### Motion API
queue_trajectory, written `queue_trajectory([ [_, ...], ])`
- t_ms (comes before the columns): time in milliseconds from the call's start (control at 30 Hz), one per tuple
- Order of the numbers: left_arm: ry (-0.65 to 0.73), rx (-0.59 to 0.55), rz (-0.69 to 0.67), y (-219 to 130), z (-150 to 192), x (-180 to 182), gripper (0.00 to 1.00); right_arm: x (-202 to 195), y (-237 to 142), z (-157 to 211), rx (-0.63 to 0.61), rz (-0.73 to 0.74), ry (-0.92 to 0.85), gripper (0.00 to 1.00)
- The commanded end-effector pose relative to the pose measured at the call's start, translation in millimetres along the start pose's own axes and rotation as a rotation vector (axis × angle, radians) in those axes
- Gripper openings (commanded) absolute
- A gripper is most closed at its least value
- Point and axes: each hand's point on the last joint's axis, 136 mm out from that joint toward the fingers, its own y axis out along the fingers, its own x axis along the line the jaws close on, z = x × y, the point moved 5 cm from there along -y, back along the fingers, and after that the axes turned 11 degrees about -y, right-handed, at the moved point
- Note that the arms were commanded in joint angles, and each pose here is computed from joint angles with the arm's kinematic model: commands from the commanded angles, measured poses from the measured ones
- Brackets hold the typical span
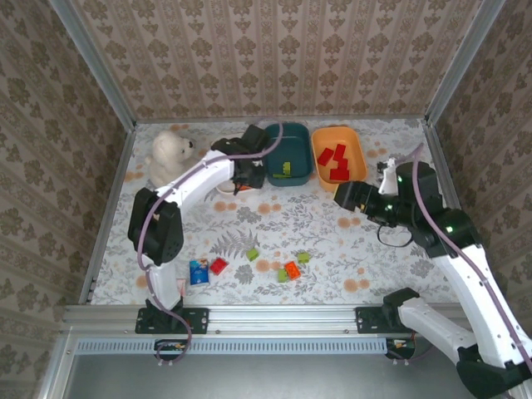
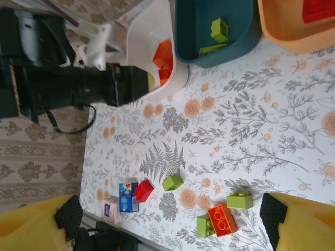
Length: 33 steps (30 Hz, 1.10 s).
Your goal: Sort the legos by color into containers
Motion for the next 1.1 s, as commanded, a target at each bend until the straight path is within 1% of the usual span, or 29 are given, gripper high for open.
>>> queue_trajectory([
  [0, -0.061, 0.023, -0.06, 11, -16, 24, 0.28, 10, 19, -2, 0.062, -0.096, -0.006, 0.91],
  [167, -0.103, 0.052, -0.127, 35, -32, 48, 0.28, 13, 45, -9, 0.112, -0.143, -0.005, 0.91],
  [267, -0.114, 0.093, -0.153, 53, -32, 55, 0.28, 16, 55, -14, 0.128, -0.154, -0.007, 0.91],
  [400, -0.123, 0.112, -0.174, 69, -34, 60, 0.29, 20, 64, -17, 0.144, -0.164, -0.019, 0.91],
  [500, -0.124, 0.123, -0.183, 76, -34, 60, 0.29, 22, 69, -14, 0.161, -0.168, -0.023, 0.91],
  [567, -0.153, 0.123, -0.194, 79, -39, 74, 0.29, 22, 73, -11, 0.175, -0.168, -0.024, 0.91],
  [700, -0.156, 0.138, -0.203, 85, -36, 78, 0.3, 20, 81, -4, 0.212, -0.162, -0.025, 0.91],
  [833, -0.169, 0.142, -0.184, 86, -34, 78, 0.37, 20, 91, 6, 0.269, -0.136, -0.061, 0.91],
  [1033, -0.196, 0.104, -0.153, 71, -41, 74, 0.56, 25, 103, 18, 0.334, -0.11, -0.121, 0.9],
  [1067, -0.2, 0.097, -0.149, 68, -43, 74, 0.58, 26, 104, 19, 0.338, -0.111, -0.127, 0.91],
])
